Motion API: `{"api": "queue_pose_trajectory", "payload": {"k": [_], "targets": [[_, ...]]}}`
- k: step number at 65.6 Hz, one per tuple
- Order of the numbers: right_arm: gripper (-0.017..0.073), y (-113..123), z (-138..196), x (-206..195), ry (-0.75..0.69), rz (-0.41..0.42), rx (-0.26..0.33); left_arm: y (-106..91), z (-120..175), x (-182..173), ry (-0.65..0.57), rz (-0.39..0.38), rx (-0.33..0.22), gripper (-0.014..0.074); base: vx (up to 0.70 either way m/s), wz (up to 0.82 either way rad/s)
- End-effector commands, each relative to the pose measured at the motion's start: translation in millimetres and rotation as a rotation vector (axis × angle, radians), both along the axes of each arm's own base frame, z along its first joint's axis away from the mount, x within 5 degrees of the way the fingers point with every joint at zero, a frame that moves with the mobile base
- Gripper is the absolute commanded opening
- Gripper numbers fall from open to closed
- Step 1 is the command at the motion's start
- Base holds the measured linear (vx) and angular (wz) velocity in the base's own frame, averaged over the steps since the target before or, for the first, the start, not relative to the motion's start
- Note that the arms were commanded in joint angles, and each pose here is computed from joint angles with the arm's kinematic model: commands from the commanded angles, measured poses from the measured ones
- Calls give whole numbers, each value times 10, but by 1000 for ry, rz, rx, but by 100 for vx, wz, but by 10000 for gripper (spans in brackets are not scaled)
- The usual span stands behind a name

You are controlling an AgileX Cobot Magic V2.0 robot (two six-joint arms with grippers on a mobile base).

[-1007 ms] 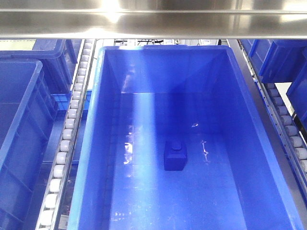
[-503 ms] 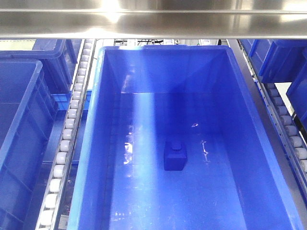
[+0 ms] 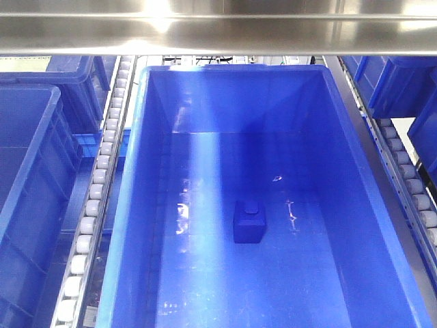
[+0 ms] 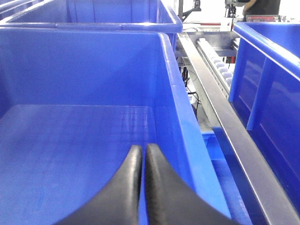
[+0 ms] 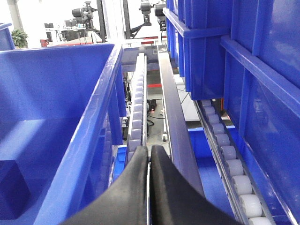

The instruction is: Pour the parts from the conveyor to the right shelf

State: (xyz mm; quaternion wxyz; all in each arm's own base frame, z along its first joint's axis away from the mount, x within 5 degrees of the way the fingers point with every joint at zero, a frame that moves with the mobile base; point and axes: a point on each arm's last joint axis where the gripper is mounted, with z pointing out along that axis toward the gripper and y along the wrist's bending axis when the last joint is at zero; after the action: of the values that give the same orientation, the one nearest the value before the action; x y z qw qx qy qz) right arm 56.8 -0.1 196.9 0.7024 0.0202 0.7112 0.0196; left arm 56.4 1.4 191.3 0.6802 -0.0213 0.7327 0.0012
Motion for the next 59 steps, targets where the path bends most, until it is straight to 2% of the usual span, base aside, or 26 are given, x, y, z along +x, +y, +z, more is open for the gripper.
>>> {"api": "queue_pose_trajectory", "payload": {"k": [1,59], "targets": [[-5,-1,61,-9,-99,-3,-3,0,139,-8,-99,-2,-13,-6,0,0],[-5,0,77,-10,-113,-3,-4,0,139,-8,-99,-2,-13,-6,0,0]]}}
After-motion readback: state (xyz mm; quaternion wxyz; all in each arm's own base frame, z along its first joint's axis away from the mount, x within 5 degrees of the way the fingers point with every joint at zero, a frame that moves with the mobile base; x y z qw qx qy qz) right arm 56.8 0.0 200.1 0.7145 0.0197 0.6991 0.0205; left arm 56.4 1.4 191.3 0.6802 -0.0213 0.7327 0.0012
